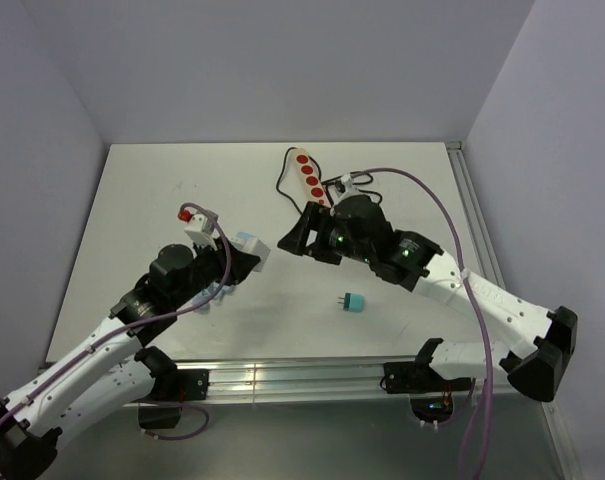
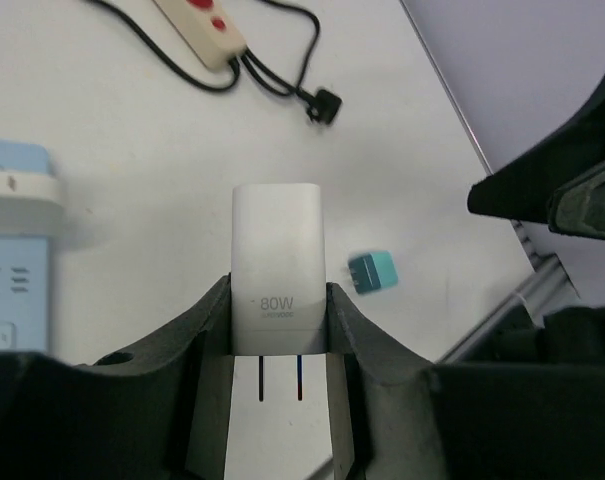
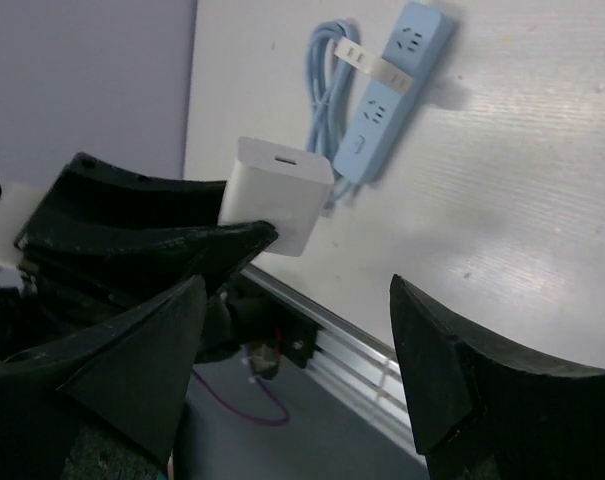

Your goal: Insert the plug

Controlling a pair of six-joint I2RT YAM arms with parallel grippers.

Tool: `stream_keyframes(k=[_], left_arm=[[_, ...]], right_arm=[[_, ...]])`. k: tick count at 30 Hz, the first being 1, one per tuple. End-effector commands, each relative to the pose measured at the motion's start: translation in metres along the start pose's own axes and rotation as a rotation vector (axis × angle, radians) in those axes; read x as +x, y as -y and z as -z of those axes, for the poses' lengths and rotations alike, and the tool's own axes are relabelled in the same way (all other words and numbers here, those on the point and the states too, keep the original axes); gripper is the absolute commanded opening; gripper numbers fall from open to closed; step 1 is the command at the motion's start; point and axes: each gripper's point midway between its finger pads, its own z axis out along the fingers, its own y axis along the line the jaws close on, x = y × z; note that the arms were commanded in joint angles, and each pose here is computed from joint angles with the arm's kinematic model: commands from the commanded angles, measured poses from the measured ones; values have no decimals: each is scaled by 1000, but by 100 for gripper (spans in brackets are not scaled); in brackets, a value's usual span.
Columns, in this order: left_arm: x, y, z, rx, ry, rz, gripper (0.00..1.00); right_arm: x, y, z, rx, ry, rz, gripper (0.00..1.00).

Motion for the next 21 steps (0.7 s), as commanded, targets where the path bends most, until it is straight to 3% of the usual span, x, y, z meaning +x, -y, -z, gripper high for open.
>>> stream_keyframes(k=[1,9,15,21], left_arm=[[-50,3,-1,-109,124,-176,0],[-84,17,4,-171,208,-435,0],[-76,35,8,-30,234,-658,0],[-64,39,0,27,197,-793,0]], right_arm=[[-24,-30,7,28,-2,-83,81],[-39,-58,-9,-8,-90,-193,70],[-22,-67,-31,-18,-231,-259,67],[-21,-69,-40,-3,-258,-303,69]])
